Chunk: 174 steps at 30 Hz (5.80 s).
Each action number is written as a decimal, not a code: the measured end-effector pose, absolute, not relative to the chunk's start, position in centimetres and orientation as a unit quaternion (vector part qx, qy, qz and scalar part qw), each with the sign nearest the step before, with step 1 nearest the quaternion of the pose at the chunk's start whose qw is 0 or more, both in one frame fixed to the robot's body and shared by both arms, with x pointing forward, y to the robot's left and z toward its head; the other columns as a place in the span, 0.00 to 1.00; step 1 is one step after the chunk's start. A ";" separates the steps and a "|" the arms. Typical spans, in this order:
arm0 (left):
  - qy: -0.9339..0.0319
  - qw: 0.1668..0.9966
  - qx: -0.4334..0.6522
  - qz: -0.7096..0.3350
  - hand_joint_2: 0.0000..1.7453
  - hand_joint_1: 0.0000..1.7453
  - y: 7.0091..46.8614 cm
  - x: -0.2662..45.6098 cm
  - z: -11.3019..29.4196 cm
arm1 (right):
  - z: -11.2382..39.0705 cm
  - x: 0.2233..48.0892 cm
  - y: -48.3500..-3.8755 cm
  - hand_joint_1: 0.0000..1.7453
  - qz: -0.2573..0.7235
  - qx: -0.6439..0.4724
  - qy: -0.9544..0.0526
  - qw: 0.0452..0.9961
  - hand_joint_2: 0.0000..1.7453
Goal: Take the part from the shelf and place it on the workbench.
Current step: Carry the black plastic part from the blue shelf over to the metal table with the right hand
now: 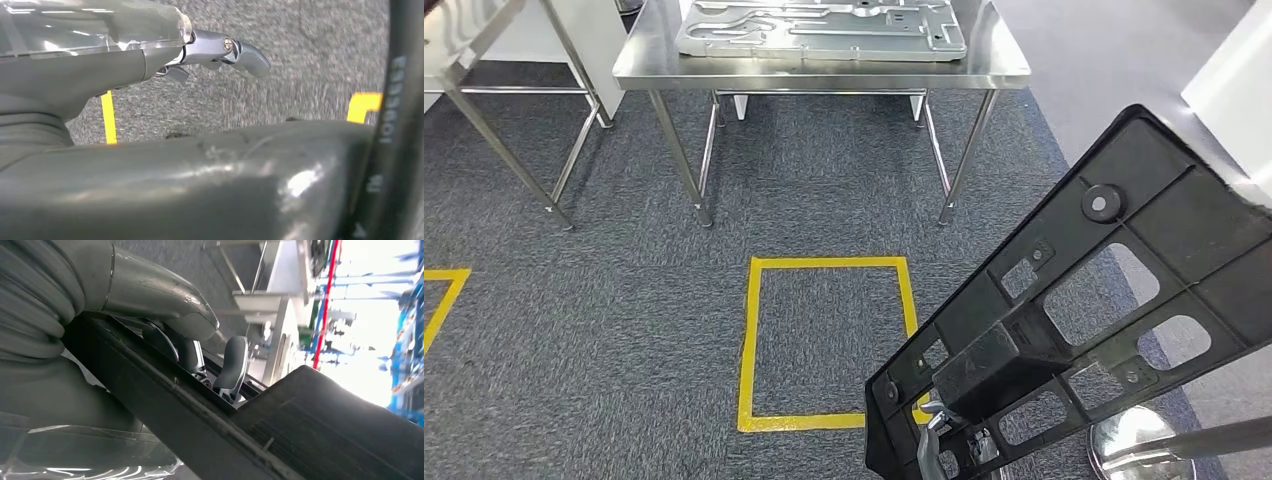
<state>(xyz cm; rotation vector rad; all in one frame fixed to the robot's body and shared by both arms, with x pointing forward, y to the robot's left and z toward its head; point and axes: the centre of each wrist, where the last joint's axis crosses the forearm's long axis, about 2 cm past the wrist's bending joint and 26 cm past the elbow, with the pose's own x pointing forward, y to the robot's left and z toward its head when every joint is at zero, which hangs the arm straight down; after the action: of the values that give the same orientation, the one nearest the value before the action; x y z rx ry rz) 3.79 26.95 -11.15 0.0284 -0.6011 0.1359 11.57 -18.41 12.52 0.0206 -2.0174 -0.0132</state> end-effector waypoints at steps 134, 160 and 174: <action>-0.301 0.952 0.041 0.035 0.00 0.00 28.5 2.9 -11.3 | 12.3 11.8 -21.0 1.00 0.083 -0.259 -0.761 0.589 1.00; -0.298 0.954 0.026 0.002 0.00 0.00 29.0 4.1 -11.2 | 17.4 24.1 -32.6 1.00 0.313 -0.537 -0.645 0.445 1.00; -0.294 0.955 0.029 -0.007 0.00 0.00 29.8 4.2 -11.1 | 19.2 30.3 -30.8 1.00 0.426 -0.578 -0.595 0.361 1.00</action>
<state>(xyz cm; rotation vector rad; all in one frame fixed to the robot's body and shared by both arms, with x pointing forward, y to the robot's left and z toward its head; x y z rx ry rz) 4.21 29.84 -11.15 0.0594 -0.5965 -0.0142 30.30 -30.80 19.16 -1.4901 -1.5319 1.0965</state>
